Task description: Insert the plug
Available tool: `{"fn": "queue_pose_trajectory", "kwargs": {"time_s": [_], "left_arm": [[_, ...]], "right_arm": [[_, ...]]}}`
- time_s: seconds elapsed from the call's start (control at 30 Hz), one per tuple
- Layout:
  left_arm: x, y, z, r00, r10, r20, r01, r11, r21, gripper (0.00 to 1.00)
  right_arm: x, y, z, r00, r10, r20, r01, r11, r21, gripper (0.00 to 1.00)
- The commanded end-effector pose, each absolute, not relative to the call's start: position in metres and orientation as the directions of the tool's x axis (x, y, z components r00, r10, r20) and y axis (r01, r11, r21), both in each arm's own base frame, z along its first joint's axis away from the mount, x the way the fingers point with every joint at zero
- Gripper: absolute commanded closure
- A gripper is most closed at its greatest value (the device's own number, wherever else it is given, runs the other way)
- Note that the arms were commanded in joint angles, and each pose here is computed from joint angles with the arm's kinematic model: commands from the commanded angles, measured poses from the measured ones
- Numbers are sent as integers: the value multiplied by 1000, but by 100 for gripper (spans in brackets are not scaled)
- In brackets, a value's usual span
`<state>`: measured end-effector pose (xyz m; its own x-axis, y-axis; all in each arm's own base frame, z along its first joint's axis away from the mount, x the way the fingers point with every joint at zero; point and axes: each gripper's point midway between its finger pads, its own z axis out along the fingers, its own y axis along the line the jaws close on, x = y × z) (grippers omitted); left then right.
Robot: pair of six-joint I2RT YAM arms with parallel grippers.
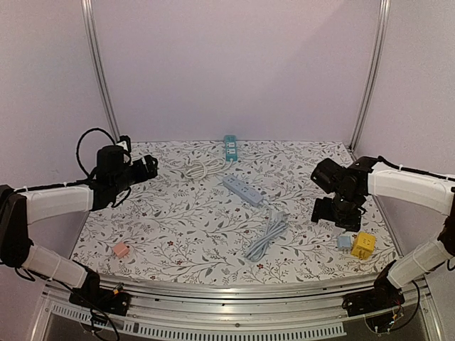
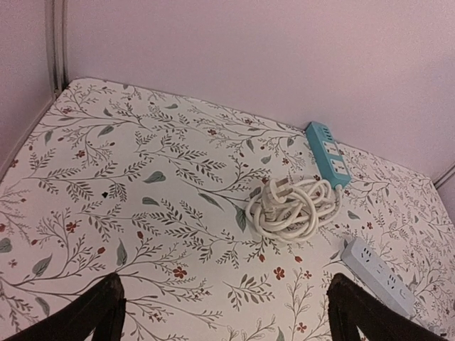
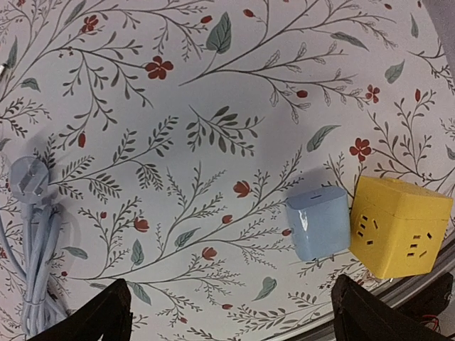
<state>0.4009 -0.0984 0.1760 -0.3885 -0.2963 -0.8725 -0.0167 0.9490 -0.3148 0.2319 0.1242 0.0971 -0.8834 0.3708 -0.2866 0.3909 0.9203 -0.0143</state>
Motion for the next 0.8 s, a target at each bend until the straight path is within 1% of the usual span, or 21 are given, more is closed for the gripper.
{"fn": "queue_pose_trajectory", "kwargs": {"time_s": [0.0, 0.1, 0.2, 0.33, 0.5, 0.63, 0.77], "left_arm": [[399, -99, 184, -381, -305, -873, -10, 945, -326, 1], [399, -99, 184, -383, -306, -871, -9, 945, -328, 1], [398, -99, 184, -384, -306, -871, -10, 945, -327, 1], [398, -98, 184, -382, -308, -872, -13, 945, -328, 1], [399, -99, 183, -385, -307, -870, -12, 945, -328, 1], [399, -98, 184, -384, -308, -871, -13, 944, -328, 1], [399, -98, 184, -383, -308, -871, -15, 945, -328, 1]], "right_arm": [[214, 101, 69, -885, 401, -237, 440, 887, -141, 5], [215, 103, 53, -891, 406, -202, 434, 893, -119, 8], [213, 95, 42, -891, 417, -177, 442, 887, -134, 9], [211, 80, 36, -882, 439, -173, 466, 869, -169, 10], [226, 83, 31, -880, 435, -189, 459, 882, -106, 10], [232, 72, 24, -867, 462, -186, 485, 868, -106, 14], [230, 66, 20, -868, 465, -172, 489, 862, -136, 15]]}}
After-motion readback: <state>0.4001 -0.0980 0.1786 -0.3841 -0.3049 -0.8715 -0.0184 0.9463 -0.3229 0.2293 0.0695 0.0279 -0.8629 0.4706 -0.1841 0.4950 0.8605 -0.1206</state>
